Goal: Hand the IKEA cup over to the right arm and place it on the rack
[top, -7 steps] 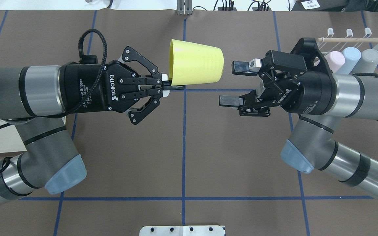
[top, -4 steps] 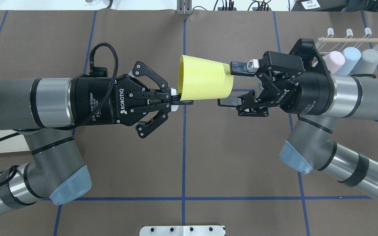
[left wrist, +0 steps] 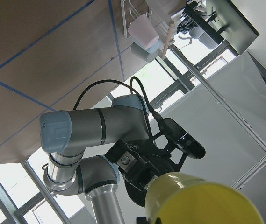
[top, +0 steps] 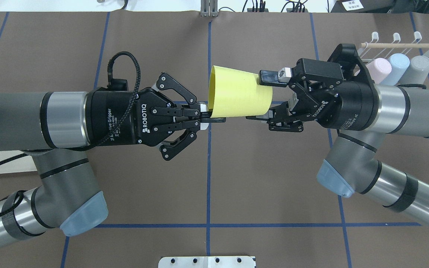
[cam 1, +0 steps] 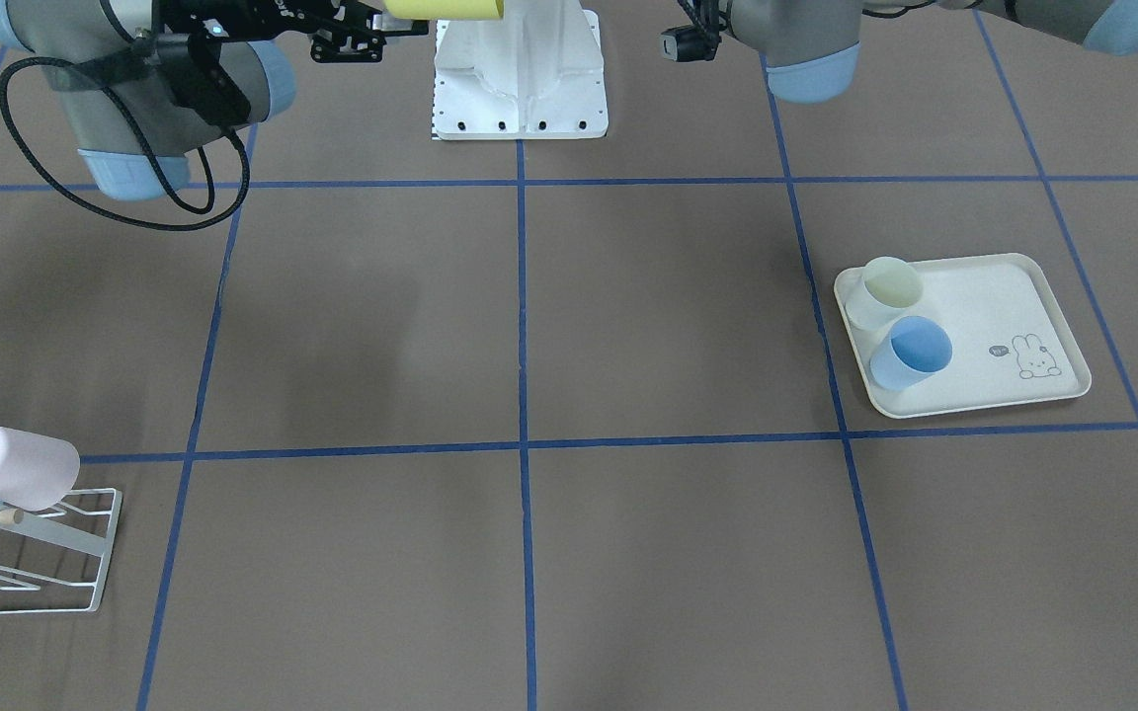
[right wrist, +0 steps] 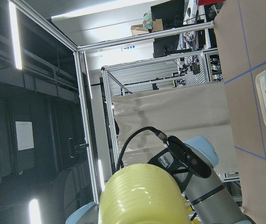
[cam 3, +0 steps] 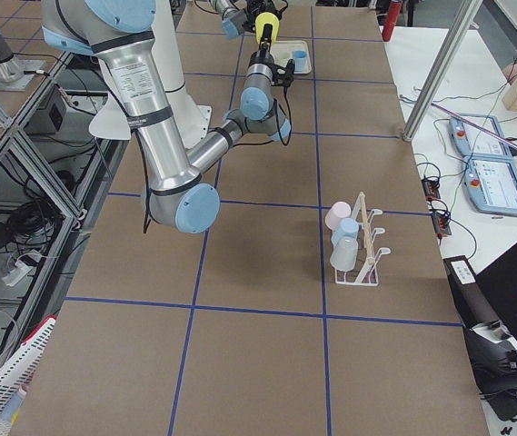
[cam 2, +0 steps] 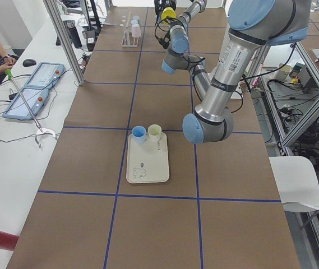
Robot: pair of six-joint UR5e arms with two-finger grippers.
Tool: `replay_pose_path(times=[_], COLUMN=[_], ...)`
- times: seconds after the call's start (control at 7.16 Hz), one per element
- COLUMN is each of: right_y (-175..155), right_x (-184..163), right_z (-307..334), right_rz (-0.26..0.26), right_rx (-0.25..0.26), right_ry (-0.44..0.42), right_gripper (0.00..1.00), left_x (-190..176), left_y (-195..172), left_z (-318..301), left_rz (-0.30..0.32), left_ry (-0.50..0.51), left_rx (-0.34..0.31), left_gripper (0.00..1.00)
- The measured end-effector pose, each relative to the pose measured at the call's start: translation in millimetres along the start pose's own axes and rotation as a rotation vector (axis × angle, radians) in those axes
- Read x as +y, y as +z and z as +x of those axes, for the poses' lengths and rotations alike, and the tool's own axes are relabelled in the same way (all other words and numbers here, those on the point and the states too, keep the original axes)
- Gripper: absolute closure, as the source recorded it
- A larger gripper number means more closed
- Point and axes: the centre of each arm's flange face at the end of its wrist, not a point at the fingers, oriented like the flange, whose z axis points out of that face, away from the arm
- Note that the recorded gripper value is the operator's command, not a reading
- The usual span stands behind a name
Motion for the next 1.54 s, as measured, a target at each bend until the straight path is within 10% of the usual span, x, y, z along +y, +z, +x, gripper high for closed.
replay_pose_path(times=[0.28, 0.42, 1.12, 1.54], right_y=[-0.2, 0.1, -4.9, -2.3], right_x=[0.1, 0.7, -2.7, -39.6], right_z=[-0.5, -0.6, 1.4, 26.2], right_rz=[0.0, -0.002, 0.015, 0.15], right_rx=[-0.002, -0.002, 0.009, 0.215], right_ry=[-0.002, -0.002, -0.018, -0.199], right_gripper=[0.72, 0.74, 0.76, 0.77], left_x=[-0.1, 0.1, -9.7, -56.1], left_y=[0.7, 1.1, -36.0, -82.2], left_z=[-0.7, -0.4, 35.6, 56.0], left_rz=[0.001, 0.003, 0.066, 0.261], left_ry=[-0.001, -0.001, 0.074, 0.28], left_rx=[-0.001, -0.001, 0.043, -0.051], left_gripper=[0.21, 0.0, 0.0, 0.0])
